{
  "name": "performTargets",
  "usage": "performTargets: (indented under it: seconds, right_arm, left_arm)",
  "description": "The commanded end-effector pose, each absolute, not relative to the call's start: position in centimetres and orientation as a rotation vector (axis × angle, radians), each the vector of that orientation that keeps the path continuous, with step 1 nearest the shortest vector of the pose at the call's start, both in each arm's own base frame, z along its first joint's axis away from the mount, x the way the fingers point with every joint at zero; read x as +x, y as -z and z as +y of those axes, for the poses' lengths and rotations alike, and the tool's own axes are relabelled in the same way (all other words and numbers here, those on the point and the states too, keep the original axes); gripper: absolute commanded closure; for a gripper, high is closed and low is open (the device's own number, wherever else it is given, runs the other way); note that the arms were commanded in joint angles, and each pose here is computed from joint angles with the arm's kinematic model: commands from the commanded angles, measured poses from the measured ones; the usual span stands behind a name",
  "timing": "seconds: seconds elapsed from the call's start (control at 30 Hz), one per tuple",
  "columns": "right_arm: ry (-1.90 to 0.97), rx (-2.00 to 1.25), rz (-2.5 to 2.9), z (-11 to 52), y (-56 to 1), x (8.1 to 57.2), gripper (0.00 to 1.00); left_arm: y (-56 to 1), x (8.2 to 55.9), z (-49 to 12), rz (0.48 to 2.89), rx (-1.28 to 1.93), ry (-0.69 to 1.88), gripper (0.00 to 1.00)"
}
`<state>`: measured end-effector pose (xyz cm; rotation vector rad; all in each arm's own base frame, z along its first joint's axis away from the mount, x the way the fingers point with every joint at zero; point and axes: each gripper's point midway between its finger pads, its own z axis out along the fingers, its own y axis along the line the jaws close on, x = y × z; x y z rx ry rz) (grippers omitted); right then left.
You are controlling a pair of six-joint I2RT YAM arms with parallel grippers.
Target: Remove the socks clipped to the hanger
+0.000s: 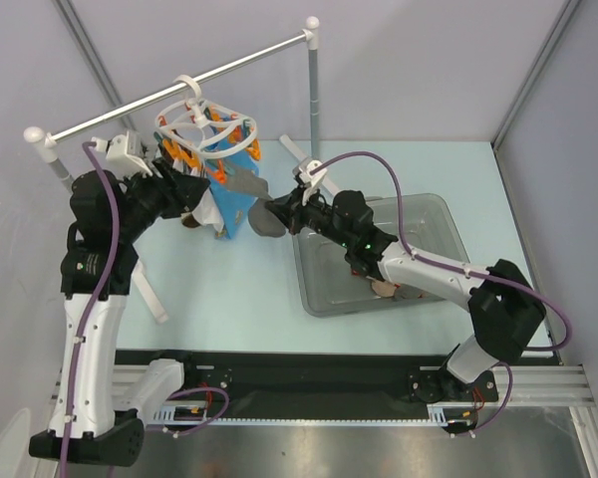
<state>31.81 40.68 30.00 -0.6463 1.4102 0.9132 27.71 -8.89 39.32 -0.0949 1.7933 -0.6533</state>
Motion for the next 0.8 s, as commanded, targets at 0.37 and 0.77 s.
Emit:
performTargets:
  seconds: [0.37,0.77]
  right_arm:
    - [-1.116,-0.817,1.394,43.5,-29.7,29.0,1.0]
    - [-1.161,-0.876,1.416,46.5,-28.9,28.1,1.0]
  left_arm:
    - [-37.1,31.8,-6.8,1.817,-0.239,0.544,0.68]
    - [-38.8,31.4,-9.9,1.754,-0.129,0.739,0.64]
